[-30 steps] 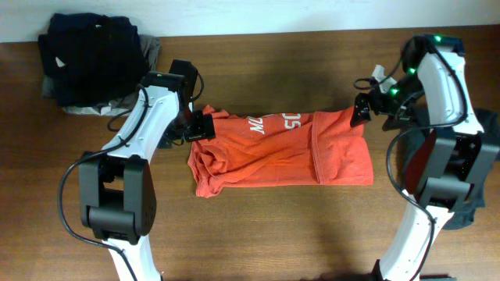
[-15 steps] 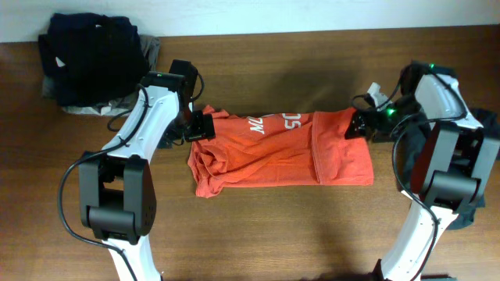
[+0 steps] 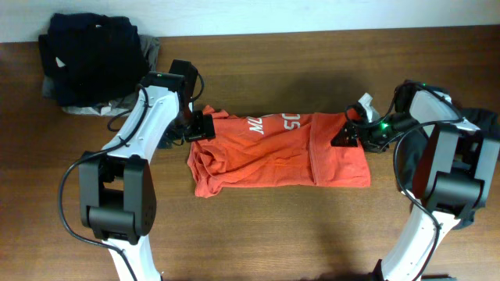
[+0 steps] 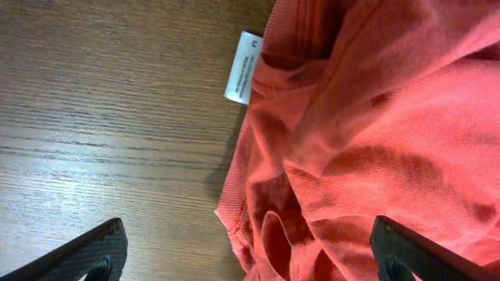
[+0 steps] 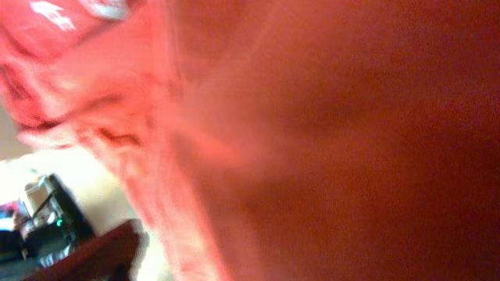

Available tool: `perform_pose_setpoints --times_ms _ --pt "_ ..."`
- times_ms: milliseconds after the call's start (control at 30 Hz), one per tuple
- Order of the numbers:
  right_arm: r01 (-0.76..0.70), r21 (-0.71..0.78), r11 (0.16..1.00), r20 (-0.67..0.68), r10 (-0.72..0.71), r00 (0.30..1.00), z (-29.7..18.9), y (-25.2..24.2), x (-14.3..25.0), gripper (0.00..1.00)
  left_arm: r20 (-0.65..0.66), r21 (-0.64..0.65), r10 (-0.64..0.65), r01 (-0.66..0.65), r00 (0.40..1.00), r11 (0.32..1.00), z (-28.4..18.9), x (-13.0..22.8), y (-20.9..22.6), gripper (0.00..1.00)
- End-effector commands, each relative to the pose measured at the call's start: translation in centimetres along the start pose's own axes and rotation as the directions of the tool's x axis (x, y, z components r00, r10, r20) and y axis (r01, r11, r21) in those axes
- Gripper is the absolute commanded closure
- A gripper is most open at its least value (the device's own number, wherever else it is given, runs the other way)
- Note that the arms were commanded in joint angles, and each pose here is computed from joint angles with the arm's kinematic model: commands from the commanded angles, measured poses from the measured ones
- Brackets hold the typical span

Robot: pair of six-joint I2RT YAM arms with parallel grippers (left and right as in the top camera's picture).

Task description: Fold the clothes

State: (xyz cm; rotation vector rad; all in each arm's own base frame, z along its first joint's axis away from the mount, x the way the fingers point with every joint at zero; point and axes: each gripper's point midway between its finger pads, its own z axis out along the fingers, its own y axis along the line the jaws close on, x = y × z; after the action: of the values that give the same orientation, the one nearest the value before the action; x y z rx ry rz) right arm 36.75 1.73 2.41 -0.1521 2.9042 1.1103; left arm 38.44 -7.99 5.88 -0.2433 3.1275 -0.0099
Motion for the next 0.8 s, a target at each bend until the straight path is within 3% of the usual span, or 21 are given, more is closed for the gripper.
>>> perform_pose_setpoints --times_ms 0,33,100,333,633,767 --pt "-0.062 -0.005 0.998 -0.055 0.062 0.997 1.5 -0.8 1.6 0.50 -0.022 0.000 0.015 -0.015 1.000 1.000 0.6 0.4 0.0 0.01" --pt "-0.069 -0.004 0.998 -0.054 0.069 0.996 1.5 -0.9 1.5 0.60 -0.022 0.000 0.015 -0.015 1.000 1.000 0.6 0.4 0.0 0.01" --pt "-0.084 0.002 0.996 -0.048 0.084 0.995 1.5 -1.0 1.4 0.64 -0.022 0.000 0.015 -0.015 1.000 1.000 0.6 0.4 0.0 0.01" --pt "-0.208 0.151 0.966 -0.017 0.213 0.977 0.9 -3.8 0.8 0.96 -0.023 0.000 0.015 -0.015 1.000 1.000 0.6 0.4 0.0 0.01" --pt "-0.303 0.366 0.880 0.020 0.318 0.948 -5.4 -6.5 0.3 0.96 -0.021 0.000 0.015 -0.015 1.000 1.000 0.6 0.3 0.0 0.01" --pt "-0.367 0.598 0.712 0.091 0.394 0.915 -10.5 -7.2 -0.3 0.96 -0.018 0.001 0.015 -0.015 1.000 1.000 0.6 0.3 0.0 0.01"
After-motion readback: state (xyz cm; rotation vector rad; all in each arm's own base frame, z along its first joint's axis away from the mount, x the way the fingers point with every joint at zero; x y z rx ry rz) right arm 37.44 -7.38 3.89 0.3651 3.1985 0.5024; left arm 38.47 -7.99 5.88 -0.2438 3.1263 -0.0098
